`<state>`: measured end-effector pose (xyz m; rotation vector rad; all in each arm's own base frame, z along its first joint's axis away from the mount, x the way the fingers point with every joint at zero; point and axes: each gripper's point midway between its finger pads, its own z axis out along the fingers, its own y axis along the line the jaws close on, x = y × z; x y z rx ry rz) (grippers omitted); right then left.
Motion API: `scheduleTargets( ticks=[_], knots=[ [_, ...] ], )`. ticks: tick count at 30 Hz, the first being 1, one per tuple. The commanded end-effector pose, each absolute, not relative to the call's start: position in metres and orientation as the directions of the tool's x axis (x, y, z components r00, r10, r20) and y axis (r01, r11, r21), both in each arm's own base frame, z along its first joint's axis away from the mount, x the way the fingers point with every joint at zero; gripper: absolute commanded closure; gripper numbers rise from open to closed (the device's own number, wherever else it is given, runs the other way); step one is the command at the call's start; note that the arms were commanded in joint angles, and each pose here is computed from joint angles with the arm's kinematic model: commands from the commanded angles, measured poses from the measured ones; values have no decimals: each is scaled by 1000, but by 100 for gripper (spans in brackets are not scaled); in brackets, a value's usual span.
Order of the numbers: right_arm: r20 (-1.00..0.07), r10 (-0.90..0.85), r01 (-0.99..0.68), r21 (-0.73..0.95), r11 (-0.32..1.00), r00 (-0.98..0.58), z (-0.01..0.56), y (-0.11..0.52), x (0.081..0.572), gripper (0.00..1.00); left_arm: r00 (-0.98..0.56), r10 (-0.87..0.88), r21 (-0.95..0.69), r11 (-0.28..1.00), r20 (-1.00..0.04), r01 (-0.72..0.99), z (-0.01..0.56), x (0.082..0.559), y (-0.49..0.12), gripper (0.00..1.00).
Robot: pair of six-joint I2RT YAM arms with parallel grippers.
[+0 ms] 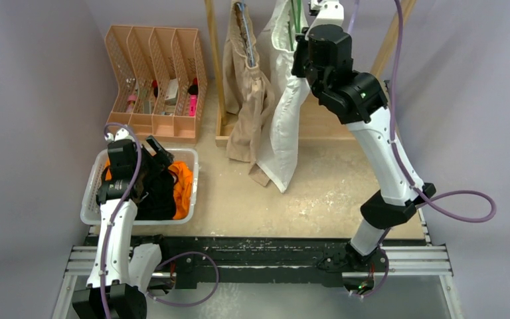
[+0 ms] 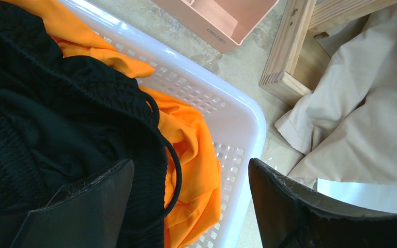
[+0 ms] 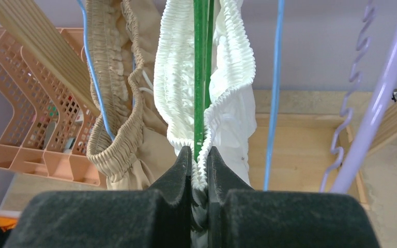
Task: Remove the shorts from the hanger
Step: Pick up the hanger from the clothes rod.
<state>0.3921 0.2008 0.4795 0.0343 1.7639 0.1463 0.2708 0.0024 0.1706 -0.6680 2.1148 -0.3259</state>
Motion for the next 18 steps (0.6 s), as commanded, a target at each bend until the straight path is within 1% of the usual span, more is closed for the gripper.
scheduleTargets(
  ticks=[1, 2, 6, 8, 10, 16, 18],
  knots=[
    [-983, 155, -47, 160, 986, -94, 515, 185, 380, 100, -444, -551, -457, 834, -706, -309, 188, 279, 5, 20],
    [-983, 146, -72, 154, 985, -112, 510, 189, 378, 100, -447, -550, -456, 835, -706, -308, 188, 278, 5, 20],
    [-979, 137, -80, 150, 985, -154, 495, 188, 371, 100, -445, -548, -452, 836, -709, -310, 188, 278, 6, 20],
    [-976, 132, -141, 158, 977, -174, 491, 192, 360, 100, -445, -548, -453, 836, -708, -310, 188, 278, 5, 20],
    [-972, 148, -154, 176, 972, -182, 488, 189, 351, 100, -443, -548, -453, 836, -709, -310, 189, 278, 5, 20],
    [-967, 147, -328, 209, 921, -206, 482, 189, 302, 100, -445, -550, -451, 835, -706, -316, 187, 277, 6, 19],
    [-965, 141, -348, 214, 913, -222, 472, 180, 283, 100, -448, -552, -451, 834, -704, -320, 186, 277, 6, 19]
  ],
)
